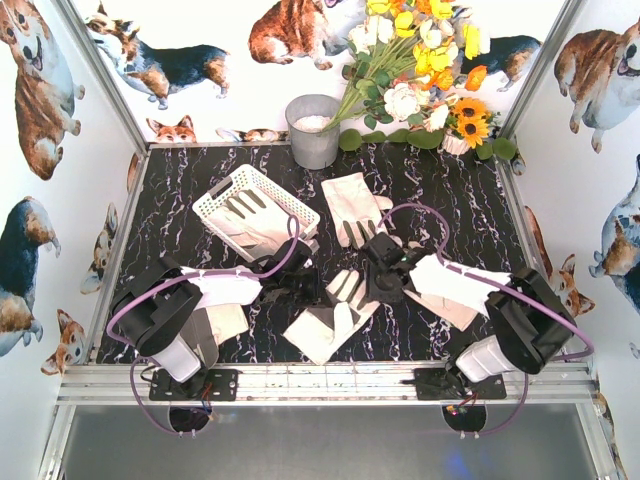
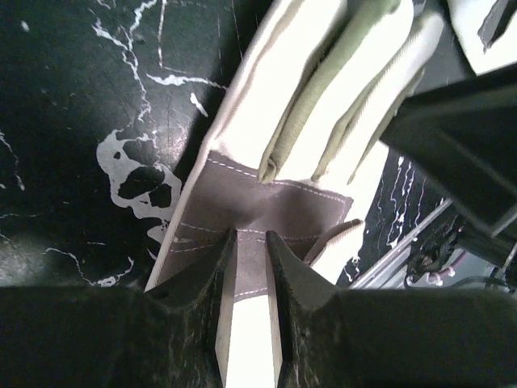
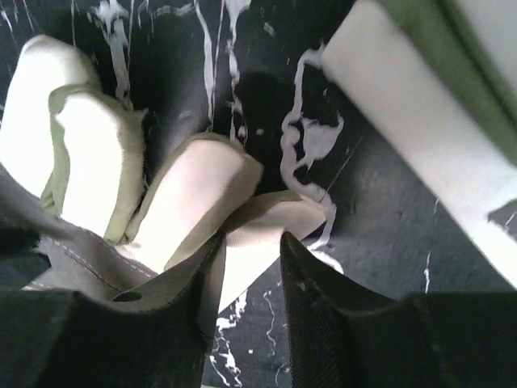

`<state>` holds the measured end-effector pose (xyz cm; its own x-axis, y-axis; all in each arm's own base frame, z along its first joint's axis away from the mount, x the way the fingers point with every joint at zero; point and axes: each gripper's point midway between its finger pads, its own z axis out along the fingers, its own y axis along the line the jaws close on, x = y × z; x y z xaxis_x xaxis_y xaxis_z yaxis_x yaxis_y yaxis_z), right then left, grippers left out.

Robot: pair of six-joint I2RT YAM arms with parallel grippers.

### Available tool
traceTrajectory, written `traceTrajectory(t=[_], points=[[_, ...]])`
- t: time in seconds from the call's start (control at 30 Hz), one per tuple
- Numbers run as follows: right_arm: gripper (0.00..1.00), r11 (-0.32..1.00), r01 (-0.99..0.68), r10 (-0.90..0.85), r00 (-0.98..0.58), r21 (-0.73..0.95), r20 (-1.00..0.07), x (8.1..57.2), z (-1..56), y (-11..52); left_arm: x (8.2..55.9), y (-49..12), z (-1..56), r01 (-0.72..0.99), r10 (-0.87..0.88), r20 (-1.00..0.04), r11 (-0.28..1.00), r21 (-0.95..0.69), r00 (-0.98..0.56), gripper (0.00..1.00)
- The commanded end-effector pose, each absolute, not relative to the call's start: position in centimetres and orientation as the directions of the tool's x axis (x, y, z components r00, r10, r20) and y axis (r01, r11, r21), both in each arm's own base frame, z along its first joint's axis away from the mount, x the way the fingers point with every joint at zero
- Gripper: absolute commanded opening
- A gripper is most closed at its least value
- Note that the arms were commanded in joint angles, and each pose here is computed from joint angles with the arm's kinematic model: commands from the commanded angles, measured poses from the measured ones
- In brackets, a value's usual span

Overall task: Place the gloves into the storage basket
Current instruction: Adjust the glove at the center of the board.

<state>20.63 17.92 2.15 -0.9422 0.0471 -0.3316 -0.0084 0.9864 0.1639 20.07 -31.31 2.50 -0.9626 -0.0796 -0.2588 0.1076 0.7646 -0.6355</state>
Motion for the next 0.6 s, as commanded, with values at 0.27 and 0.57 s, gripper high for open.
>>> traceTrajectory(t=[0.27, 0.57], points=[[0.33, 0.979, -0.077, 0.028, -0.866, 0.189, -0.499, 30.3, 3.4, 19.1, 18.1, -34.9, 3.8, 0.224, 0.062, -0.237, 0.613, -0.757, -0.970, 0.20], [0.44, 0.949, -0.141, 0.031, -0.849, 0.282, -0.528, 31.8, 7.1, 20.6, 19.3, -37.2, 6.2, 0.252, 0.011, -0.288, 0.519, -0.817, -0.958, 0.28]])
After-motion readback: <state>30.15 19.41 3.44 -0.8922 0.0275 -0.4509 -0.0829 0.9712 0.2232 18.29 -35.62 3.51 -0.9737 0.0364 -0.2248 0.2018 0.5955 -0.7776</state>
